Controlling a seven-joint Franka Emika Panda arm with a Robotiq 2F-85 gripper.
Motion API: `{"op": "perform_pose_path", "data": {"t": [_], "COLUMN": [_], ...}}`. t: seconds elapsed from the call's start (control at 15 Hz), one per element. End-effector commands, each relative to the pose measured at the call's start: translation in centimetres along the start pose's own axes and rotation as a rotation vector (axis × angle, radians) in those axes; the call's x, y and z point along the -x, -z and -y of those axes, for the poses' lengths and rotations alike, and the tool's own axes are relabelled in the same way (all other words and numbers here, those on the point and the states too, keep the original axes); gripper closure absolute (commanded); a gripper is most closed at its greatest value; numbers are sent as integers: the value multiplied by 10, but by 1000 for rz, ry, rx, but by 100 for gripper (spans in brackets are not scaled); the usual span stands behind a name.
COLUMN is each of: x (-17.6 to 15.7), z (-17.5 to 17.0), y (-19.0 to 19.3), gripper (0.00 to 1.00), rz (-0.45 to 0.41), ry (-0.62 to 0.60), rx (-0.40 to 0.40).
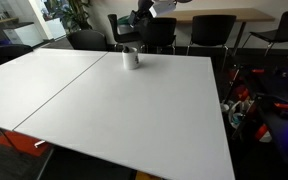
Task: Remove the marker from the white mug.
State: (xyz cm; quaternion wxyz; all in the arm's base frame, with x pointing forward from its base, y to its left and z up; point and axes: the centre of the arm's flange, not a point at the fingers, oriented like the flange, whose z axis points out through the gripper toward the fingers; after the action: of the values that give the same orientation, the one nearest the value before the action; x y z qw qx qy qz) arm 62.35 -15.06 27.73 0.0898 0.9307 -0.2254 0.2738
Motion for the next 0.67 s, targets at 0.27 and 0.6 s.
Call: {"op": "perform_pose_path", "data": {"t": [0.27, 0.6], "x": [-6, -14], "z": [4, 10], "y": [-7, -21], "gripper": [0, 0], "rz": [9, 20], "ry": [38, 22], "rx": [-28, -26]}}
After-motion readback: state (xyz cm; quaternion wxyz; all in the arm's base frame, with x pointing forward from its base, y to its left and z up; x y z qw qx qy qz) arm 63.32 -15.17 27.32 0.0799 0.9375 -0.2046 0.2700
